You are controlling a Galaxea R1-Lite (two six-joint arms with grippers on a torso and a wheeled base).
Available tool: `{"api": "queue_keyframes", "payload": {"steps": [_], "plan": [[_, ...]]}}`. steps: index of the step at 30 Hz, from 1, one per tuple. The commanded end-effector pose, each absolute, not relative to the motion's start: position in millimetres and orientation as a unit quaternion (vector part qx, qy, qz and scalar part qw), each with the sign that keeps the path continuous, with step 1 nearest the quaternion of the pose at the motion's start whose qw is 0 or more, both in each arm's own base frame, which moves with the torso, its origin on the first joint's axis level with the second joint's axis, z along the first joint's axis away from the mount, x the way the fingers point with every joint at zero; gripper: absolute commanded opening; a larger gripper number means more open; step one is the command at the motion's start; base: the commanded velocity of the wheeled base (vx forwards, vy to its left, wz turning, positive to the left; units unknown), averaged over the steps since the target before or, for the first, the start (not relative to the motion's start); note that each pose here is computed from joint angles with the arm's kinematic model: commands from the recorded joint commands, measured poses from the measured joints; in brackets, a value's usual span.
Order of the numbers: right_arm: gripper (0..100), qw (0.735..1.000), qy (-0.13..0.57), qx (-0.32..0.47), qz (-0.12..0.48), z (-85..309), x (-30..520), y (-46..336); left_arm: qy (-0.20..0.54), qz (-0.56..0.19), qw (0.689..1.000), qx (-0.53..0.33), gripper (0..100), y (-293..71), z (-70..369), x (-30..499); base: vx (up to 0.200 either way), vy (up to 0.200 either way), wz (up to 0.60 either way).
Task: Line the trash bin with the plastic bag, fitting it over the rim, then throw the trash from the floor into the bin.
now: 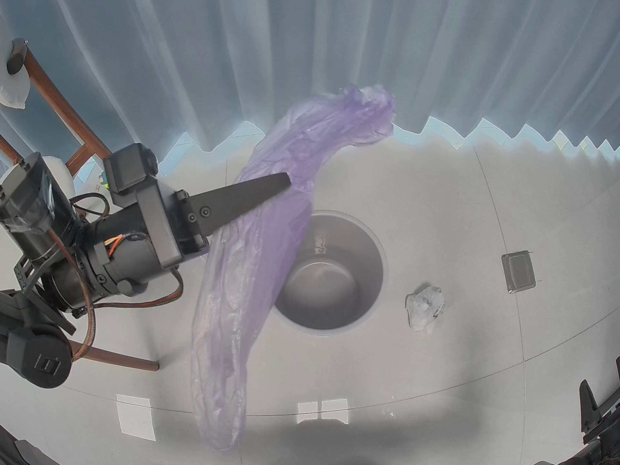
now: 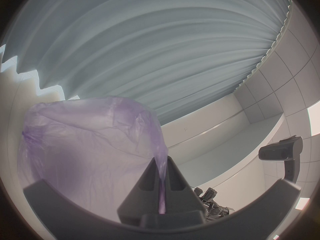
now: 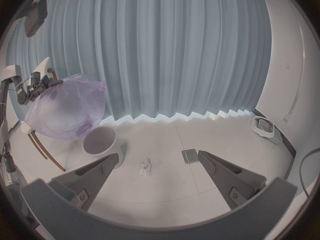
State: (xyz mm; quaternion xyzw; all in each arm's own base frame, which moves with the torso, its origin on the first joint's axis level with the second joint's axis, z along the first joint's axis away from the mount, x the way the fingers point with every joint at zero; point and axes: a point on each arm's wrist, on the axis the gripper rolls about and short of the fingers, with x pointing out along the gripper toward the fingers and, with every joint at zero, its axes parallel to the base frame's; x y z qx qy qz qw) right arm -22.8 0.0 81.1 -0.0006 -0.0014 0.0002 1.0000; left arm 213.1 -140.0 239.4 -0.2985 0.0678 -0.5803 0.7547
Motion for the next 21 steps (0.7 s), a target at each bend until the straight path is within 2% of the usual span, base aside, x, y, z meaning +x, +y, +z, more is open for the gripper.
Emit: {"api": "queue_keyframes", "payload": {"steps": [1, 6, 12, 21], "plan": [[100, 1.000, 0.000, -0.001, 0.000, 76, -23, 0, 0.092, -0.570, 0.759, -0.301, 0, -146, 224, 228, 0.000, 0.000, 0.00], [100, 1.000, 0.000, -0.001, 0.000, 76, -23, 0, 0.075, -0.575, 0.756, -0.304, 0, -151, 233, 237, 0.000, 0.000, 0.00], [100, 1.000, -0.001, -0.001, 0.000, 76, -23, 0, 0.085, -0.609, 0.728, -0.302, 0, -168, 236, 217, 0.000, 0.000, 0.00], [100, 1.000, -0.001, -0.001, 0.001, 76, -23, 0, 0.106, -0.618, 0.718, -0.301, 0, -168, 227, 200, 0.000, 0.000, 0.00]]}}
